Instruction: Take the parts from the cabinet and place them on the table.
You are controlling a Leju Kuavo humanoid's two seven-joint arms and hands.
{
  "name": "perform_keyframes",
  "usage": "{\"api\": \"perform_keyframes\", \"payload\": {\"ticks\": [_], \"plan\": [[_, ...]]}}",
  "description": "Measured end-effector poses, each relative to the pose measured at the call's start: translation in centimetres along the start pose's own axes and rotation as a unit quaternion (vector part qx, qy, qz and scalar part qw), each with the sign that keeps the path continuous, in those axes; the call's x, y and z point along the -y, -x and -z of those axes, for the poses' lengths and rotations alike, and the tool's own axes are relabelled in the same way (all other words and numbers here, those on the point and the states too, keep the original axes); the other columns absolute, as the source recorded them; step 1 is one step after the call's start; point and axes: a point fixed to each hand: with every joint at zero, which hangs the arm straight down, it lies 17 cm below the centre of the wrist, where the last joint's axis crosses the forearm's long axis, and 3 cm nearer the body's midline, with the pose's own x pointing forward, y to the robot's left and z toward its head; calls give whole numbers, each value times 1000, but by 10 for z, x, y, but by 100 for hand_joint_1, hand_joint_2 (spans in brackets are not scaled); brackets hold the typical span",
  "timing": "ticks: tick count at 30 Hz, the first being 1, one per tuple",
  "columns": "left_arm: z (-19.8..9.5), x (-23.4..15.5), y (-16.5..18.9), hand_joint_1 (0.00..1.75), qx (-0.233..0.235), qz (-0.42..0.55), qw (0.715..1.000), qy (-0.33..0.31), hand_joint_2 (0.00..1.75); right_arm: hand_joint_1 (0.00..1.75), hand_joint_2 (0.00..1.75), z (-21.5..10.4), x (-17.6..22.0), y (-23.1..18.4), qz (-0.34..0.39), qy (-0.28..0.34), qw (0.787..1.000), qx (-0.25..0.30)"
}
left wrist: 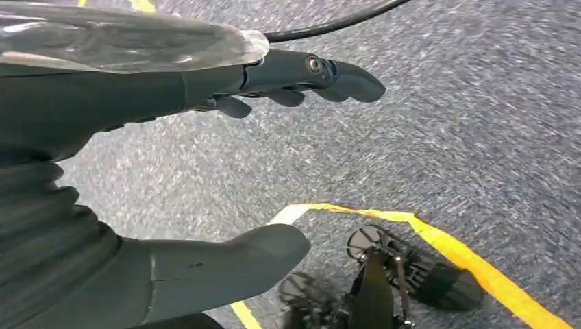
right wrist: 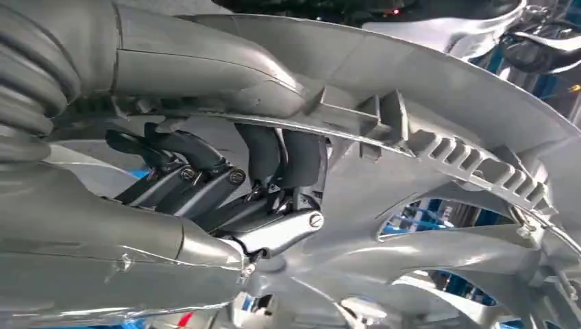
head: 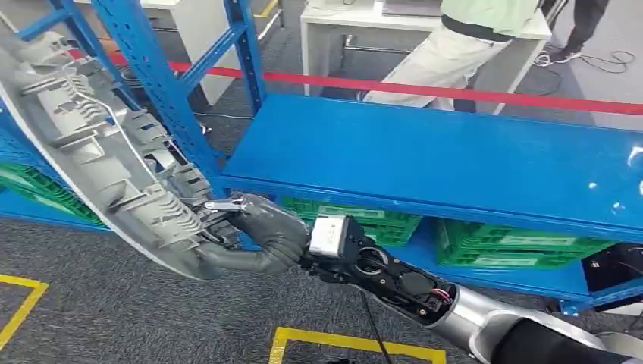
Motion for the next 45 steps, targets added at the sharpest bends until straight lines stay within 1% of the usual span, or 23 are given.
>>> {"api": "perform_keyframes", "payload": {"ticks": [11, 25, 34, 39, 42, 45], "plan": [[1, -8, 0, 0, -4, -12, 1000, -10, 175, 175, 175, 0, 0, 2, 10, 4, 1000, 3], [1, -4, 1, 0, -7, -4, 1000, -6, 175, 175, 175, -2, 5, 9, 4, 11, 1000, -7], [1, -3, -3, 0, -2, -13, 1000, -9, 175, 175, 175, -9, 2, 15, 19, 3, 1000, -13], [1, -6, 7, 0, -13, -14, 1000, -15, 175, 175, 175, -8, 0, 17, 23, 3, 1000, -14], [1, -4, 2, 0, -12, -15, 1000, -13, 175, 175, 175, -8, 1, 18, 23, 4, 1000, -14], [0, -3, 6, 0, -17, -15, 1000, -13, 175, 175, 175, -9, 2, 20, 23, 6, 1000, -17]]}}
